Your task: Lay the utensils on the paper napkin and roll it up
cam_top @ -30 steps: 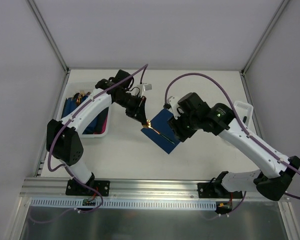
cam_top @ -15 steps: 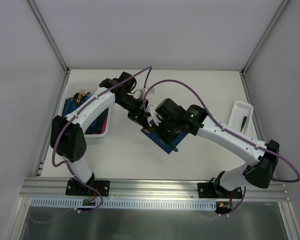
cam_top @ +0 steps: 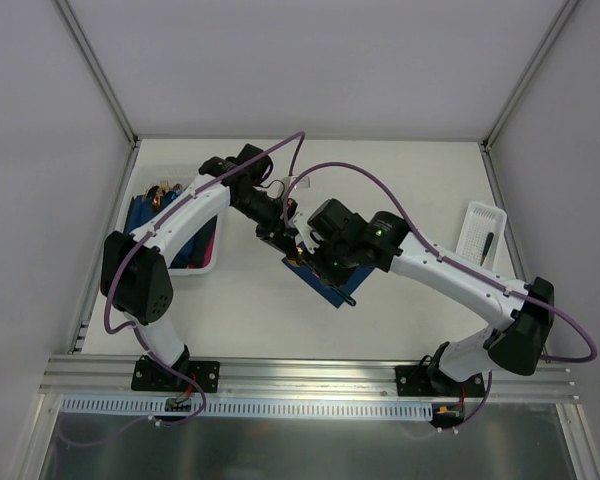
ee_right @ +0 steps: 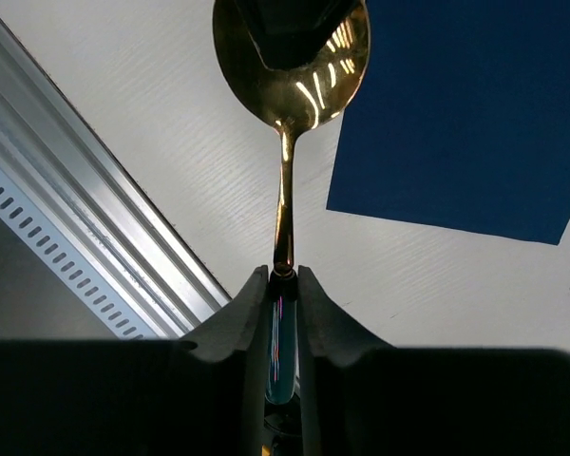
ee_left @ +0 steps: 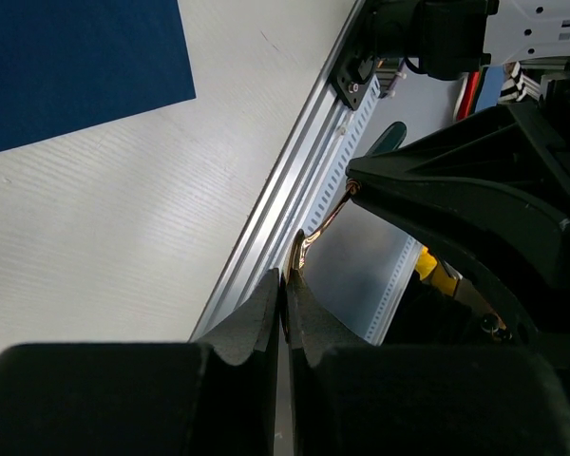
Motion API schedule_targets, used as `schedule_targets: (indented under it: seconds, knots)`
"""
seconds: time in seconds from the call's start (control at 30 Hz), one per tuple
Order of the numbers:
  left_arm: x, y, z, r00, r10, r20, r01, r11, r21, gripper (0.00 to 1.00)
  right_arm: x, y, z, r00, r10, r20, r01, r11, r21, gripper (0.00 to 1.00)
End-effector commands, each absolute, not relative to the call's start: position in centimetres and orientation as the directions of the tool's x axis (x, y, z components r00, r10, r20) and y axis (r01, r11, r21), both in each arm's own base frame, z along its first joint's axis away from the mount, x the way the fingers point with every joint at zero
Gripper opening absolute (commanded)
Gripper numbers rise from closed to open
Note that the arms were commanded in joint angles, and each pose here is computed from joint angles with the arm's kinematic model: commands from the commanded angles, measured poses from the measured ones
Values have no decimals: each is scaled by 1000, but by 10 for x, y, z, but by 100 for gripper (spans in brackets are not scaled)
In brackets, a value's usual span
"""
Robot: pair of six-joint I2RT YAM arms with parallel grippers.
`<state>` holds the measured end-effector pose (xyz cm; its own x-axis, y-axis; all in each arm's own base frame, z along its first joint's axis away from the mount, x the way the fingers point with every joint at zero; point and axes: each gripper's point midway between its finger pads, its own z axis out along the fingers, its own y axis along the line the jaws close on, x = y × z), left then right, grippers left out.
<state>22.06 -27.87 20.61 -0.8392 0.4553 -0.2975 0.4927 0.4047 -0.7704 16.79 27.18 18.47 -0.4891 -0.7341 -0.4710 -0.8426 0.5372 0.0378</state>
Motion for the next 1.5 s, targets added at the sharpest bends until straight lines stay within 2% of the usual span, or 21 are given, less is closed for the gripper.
schedule_targets:
  seconds: [0.0, 0.07, 0.13, 0.23, 0.27, 0.3, 0.4, 0.43, 0.47, 0.5, 0.53, 0.57, 0.63, 0.7, 0.77, 0.8, 0.9, 0.93, 1.2, 1.47]
  knots:
    - [213, -283, 224, -819, 465, -336, 517, 344, -783, 0, 166, 273, 182, -476, -745, -467, -852, 522, 36, 13]
    - [213, -283, 225, -820, 464, -335, 515, 343, -786, 0, 166, 273, 180, -476, -748, -463, -853, 520, 37, 9]
    - [213, -283, 226, -819, 463, -338, 518, 343, -784, 0, 165, 272, 179, -476, -751, -457, -854, 518, 38, 1]
    - [214, -283, 228, -815, 464, -348, 525, 336, -782, 0, 163, 270, 178, -479, -752, -453, -852, 522, 35, 0]
    - [215, -283, 229, -812, 462, -356, 532, 336, -778, 3, 164, 269, 178, -483, -748, -456, -849, 528, 34, 0]
    - [215, -283, 232, -805, 462, -372, 544, 327, -772, 17, 163, 270, 179, -486, -741, -463, -846, 531, 39, 0]
    - [233, -274, 240, -801, 423, -424, 582, 382, -718, 40, 163, 268, 180, -502, -718, -483, -833, 551, 46, 1]
    - [255, -263, 245, -807, 363, -467, 588, 418, -692, 62, 163, 268, 180, -517, -704, -487, -823, 565, 58, 0]
    - [269, -255, 251, -811, 317, -491, 585, 452, -674, 77, 163, 266, 179, -528, -694, -489, -815, 576, 62, 0]
    - [279, -246, 264, -804, 273, -528, 591, 465, -659, 91, 165, 263, 178, -544, -675, -499, -800, 596, 67, 0]
    - [290, -237, 272, -812, 223, -539, 571, 494, -656, 99, 166, 262, 177, -571, -647, -505, -779, 622, 85, 0]
    - [311, -218, 290, -789, 157, -594, 572, 541, -617, 99, 172, 258, 176, -601, -617, -508, -751, 653, 97, 0]
    - [325, -202, 307, -769, 94, -632, 556, 586, -589, 99, 181, 254, 171, -655, -548, -520, -696, 706, 133, 0]
    - [336, -182, 326, -714, 38, -699, 541, 665, -515, 99, 204, 248, 168, -745, -405, -530, -572, 797, 194, 0]
    - [338, -174, 329, -692, 4, -722, 512, 708, -486, 99, 218, 246, 154, -807, -315, -500, -475, 849, 231, 0]
    - [338, -171, 346, -639, -44, -768, 516, 717, -469, 99, 233, 248, 153, -832, -235, -502, -406, 875, 264, 0]
    - [324, -163, 349, -570, -133, -811, 493, 735, -466, 99, 258, 256, 132, -883, -145, -447, -290, 916, 275, 0]
    - [330, -162, 359, -501, -157, -851, 515, 736, -439, 99, 265, 259, 127, -891, -131, -435, -270, 923, 275, 0]
    - [312, -146, 348, -479, -198, -855, 461, 773, -437, 99, 317, 279, 85, -928, -38, -370, -148, 951, 273, 0]
    - [305, -145, 334, -504, -163, -848, 461, 780, -424, 99, 329, 273, 62, -943, -13, -332, -111, 955, 276, 0]
